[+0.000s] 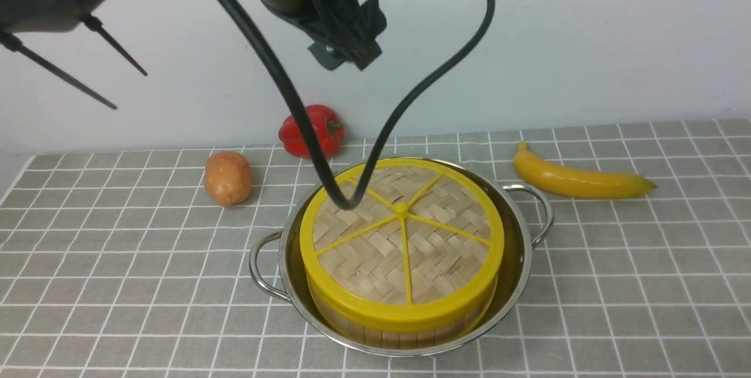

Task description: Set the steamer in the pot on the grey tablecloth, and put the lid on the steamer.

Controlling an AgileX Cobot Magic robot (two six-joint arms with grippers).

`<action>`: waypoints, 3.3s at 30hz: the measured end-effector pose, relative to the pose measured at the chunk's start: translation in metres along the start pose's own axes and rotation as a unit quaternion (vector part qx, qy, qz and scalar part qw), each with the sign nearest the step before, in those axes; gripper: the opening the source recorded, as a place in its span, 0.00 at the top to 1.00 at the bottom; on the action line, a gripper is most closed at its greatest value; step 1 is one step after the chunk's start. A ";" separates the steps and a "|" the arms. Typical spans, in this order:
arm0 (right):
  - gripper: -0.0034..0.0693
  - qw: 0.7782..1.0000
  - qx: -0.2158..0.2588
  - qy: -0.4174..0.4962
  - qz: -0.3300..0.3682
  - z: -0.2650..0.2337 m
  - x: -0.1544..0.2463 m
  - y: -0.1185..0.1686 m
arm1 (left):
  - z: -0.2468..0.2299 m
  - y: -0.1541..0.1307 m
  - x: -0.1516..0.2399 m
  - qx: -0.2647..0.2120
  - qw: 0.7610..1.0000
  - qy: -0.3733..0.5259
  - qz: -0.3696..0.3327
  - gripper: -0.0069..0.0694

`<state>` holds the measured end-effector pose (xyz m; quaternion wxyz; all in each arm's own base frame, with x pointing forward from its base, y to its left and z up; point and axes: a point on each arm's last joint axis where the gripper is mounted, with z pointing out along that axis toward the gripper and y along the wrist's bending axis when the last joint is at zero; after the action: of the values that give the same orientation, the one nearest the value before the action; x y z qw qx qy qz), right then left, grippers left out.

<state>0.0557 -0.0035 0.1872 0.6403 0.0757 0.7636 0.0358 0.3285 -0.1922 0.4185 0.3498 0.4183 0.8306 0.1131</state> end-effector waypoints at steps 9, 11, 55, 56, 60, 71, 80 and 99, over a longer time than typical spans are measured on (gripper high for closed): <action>0.62 1.000 0.000 0.000 0.000 0.000 0.000 0.000 | 0.001 0.001 -0.004 -0.007 1.000 -0.023 0.000 0.34; 0.62 1.000 0.000 0.000 0.000 0.000 0.000 0.000 | 0.001 0.002 -0.004 -0.007 1.000 -0.022 -0.001 0.39; 0.62 1.000 0.000 0.000 0.000 0.000 0.000 0.000 | -0.033 -0.158 0.385 -0.252 0.882 -0.168 -0.361 0.69; 0.62 1.000 0.000 0.000 0.000 0.000 0.000 0.000 | -0.033 -0.158 0.385 -0.251 0.882 -0.167 -0.361 0.69; 0.62 1.000 0.000 0.000 0.000 0.000 0.000 0.000 | -0.032 -0.159 0.386 -0.248 0.884 -0.160 -0.364 0.68; 0.62 1.000 0.000 0.000 0.000 0.000 0.000 0.000 | -0.032 -0.159 0.387 -0.247 0.884 -0.159 -0.365 0.65; 0.62 1.000 0.000 0.000 0.000 0.000 0.000 0.000 | -0.032 -0.159 0.387 -0.247 0.884 -0.159 -0.365 0.63; 0.62 1.000 0.000 0.000 0.000 0.000 0.000 0.000 | -0.032 -0.159 0.387 -0.247 0.883 -0.159 -0.366 0.59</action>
<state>0.0557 -0.0035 0.1873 0.6406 0.0757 0.7633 0.0359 0.0519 0.0107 0.1773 0.5858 -0.0024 0.8029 0.1102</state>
